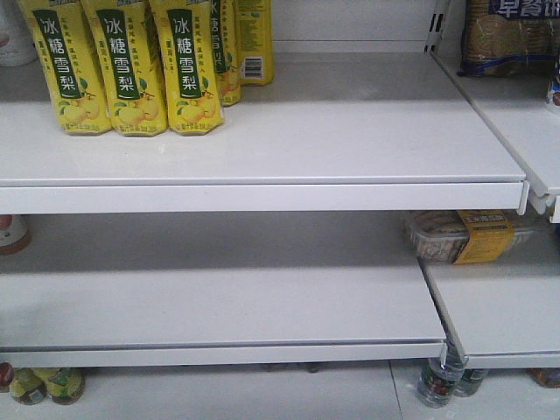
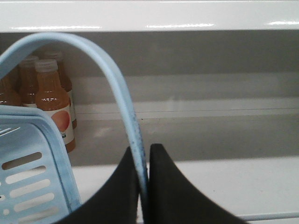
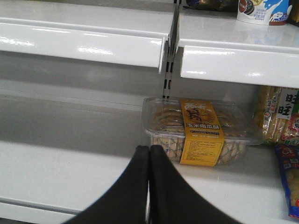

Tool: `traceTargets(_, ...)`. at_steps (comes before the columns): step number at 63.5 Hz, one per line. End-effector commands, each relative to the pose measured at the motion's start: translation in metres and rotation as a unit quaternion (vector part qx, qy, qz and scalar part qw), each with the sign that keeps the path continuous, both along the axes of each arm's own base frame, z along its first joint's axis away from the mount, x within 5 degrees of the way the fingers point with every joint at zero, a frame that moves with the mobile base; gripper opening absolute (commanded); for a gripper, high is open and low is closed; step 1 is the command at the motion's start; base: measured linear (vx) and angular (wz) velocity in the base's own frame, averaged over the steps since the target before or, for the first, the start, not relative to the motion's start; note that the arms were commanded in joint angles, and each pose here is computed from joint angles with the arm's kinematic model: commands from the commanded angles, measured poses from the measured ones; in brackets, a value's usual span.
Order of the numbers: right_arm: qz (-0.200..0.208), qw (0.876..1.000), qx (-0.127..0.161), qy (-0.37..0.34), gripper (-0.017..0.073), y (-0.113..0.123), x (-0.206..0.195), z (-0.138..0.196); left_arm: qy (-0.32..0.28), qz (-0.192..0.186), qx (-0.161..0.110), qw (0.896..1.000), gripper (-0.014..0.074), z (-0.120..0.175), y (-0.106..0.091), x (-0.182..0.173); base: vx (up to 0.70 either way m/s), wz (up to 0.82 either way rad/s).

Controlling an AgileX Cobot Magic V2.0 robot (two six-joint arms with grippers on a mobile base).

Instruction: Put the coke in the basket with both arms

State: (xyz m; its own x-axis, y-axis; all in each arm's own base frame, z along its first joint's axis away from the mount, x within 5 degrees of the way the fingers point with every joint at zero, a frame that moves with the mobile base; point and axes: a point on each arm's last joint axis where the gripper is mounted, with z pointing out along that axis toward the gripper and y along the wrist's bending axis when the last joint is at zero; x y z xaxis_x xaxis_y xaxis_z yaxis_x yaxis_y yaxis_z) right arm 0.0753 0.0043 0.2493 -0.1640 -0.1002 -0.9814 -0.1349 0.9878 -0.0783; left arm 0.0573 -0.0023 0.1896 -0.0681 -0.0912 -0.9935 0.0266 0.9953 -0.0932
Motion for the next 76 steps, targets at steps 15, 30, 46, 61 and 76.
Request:
traceTargets(15, 0.013, 1.000, -0.005, -0.026, -0.0010, 0.002, 0.000, 0.011, -0.105, 0.009, 0.043, 0.993, -0.0006, 0.026, 0.001, -0.004, 0.00, 0.00)
traceTargets(30, -0.004, 1.000, 0.006, -0.014, -0.0010, 0.000, 0.000, 0.009, -0.105, 0.009, 0.042, 0.994, -0.0006, 0.026, 0.001, -0.004, 0.00, 0.00)
traceTargets(46, -0.054, 0.997, 0.042, 0.027, -0.0010, -0.004, -0.001, 0.003, -0.105, 0.009, 0.042, 0.994, -0.0006, 0.026, 0.001, -0.004, 0.00, 0.00)
traceTargets(61, -0.082, 0.996, 0.019, -0.002, -0.0010, -0.007, -0.002, 0.007, -0.105, 0.009, 0.042, 0.994, -0.0006, 0.026, 0.001, -0.004, 0.00, 0.00)
traceTargets(76, -0.083, 0.993, 0.006, -0.088, -0.0010, -0.007, -0.013, -0.001, -0.105, 0.009, 0.042, 0.994, -0.0006, 0.026, 0.001, -0.004, 0.00, 0.00)
